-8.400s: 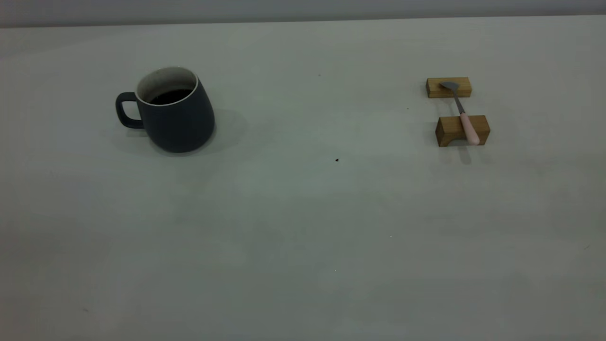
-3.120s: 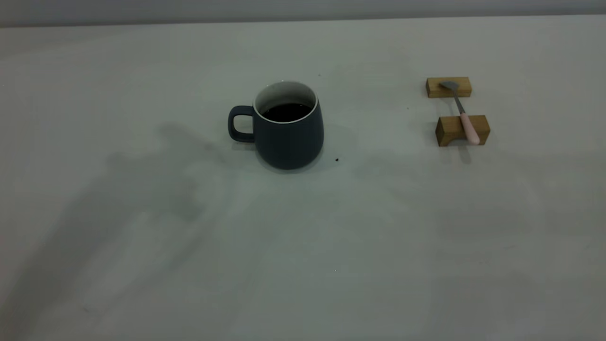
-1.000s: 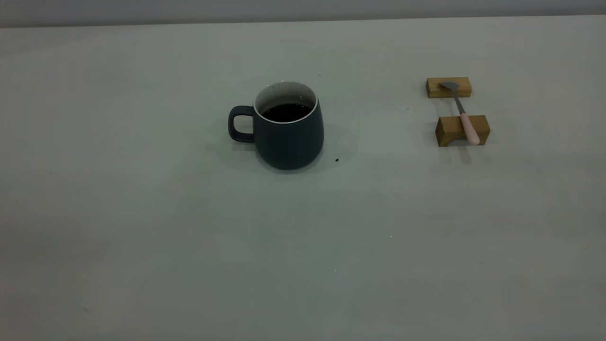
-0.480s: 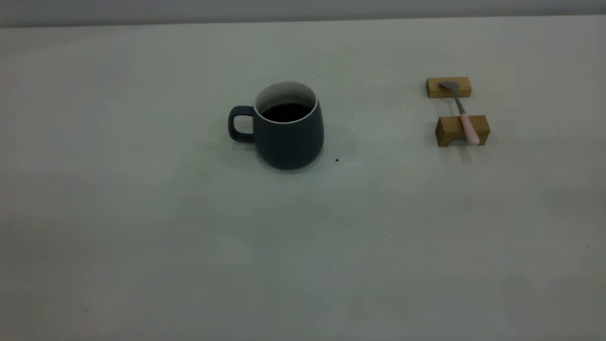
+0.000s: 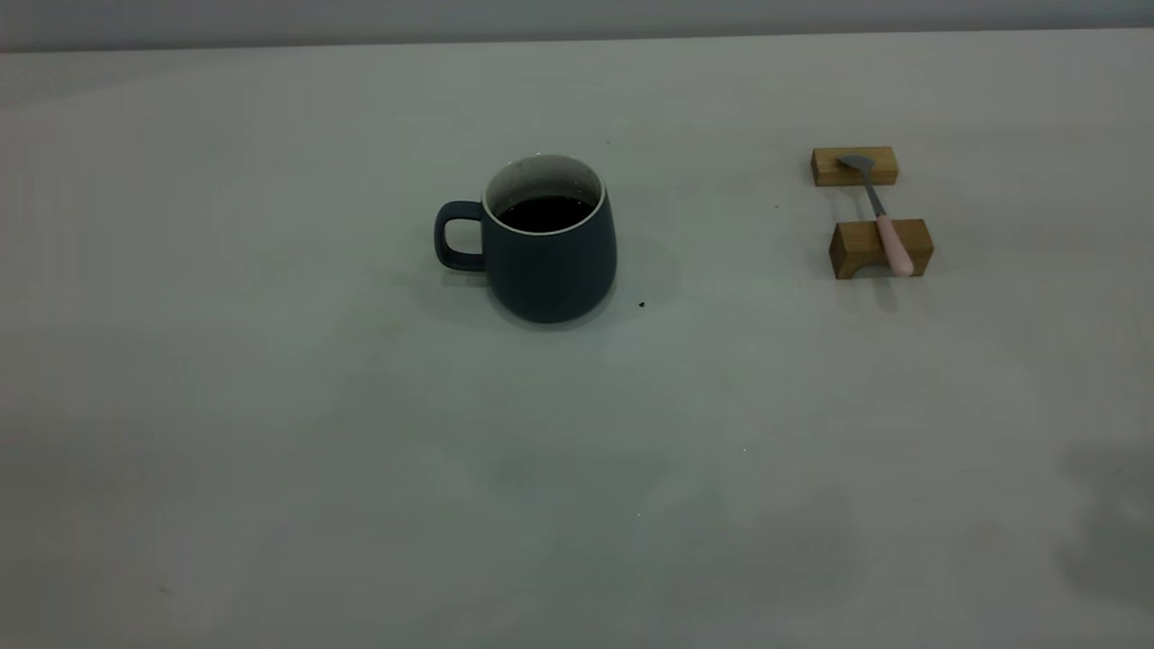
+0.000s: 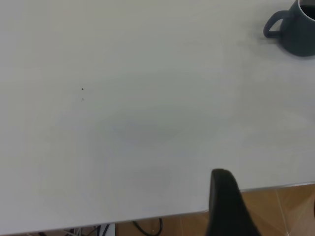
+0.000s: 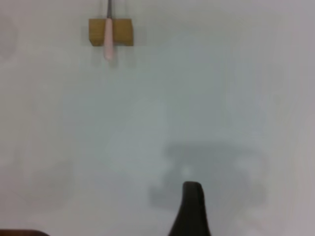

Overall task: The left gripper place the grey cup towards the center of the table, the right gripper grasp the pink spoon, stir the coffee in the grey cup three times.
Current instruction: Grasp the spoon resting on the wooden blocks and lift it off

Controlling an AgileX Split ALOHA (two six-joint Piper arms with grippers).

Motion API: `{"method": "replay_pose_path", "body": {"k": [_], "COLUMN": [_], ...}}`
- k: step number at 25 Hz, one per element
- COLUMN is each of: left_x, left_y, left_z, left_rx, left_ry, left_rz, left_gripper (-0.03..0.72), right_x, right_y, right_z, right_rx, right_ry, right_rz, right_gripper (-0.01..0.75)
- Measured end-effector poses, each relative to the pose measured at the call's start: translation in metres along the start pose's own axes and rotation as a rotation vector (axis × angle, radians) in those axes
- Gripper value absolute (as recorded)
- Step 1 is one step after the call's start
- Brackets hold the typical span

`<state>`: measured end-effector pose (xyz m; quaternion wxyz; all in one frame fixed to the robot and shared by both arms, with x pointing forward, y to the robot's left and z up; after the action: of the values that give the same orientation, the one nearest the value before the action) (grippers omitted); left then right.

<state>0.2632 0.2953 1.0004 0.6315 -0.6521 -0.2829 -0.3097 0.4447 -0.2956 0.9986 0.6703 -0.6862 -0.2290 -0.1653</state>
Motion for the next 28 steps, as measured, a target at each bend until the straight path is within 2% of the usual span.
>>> {"method": "replay_pose_path", "body": {"k": [9, 16, 23, 28], "left_x": [0.0, 0.0, 0.0, 0.0], "left_y": [0.0, 0.0, 0.0, 0.0], "left_z": [0.0, 0.0, 0.0, 0.0], "left_rx": [0.0, 0.0, 0.0, 0.0], "left_ry": [0.0, 0.0, 0.0, 0.0], "left_rz": [0.0, 0.0, 0.0, 0.0], "left_gripper": [0.49, 0.49, 0.49, 0.49], "right_x": [0.043, 0.056, 0.049, 0.039], "right_y": [0.107, 0.187, 0.248, 0.277], "right_z": [0.025, 0.049, 0.075, 0.082], "right_rx": [0.094, 0.134, 0.161, 0.168], "right_ry": [-0.089, -0.135, -0.188, -0.206], "right_rz": [0.158, 0.277, 0.37, 0.418], "right_gripper": [0.727, 0.718, 0.715, 0.713]}}
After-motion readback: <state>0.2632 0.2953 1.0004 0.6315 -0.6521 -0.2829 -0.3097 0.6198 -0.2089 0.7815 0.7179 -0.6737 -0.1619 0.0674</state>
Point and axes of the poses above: a point on each arm's last joint axis where the gripper is mounted, y pointing out along that axis toward the gripper, z along the wrist's bending axis when the last joint is at zero, x = y × z, the point moved 5 cm from there along y, pointing out along that axis toward the gripper, and after that the axes turned 3 degrees about -y, right-handed, at the moved point
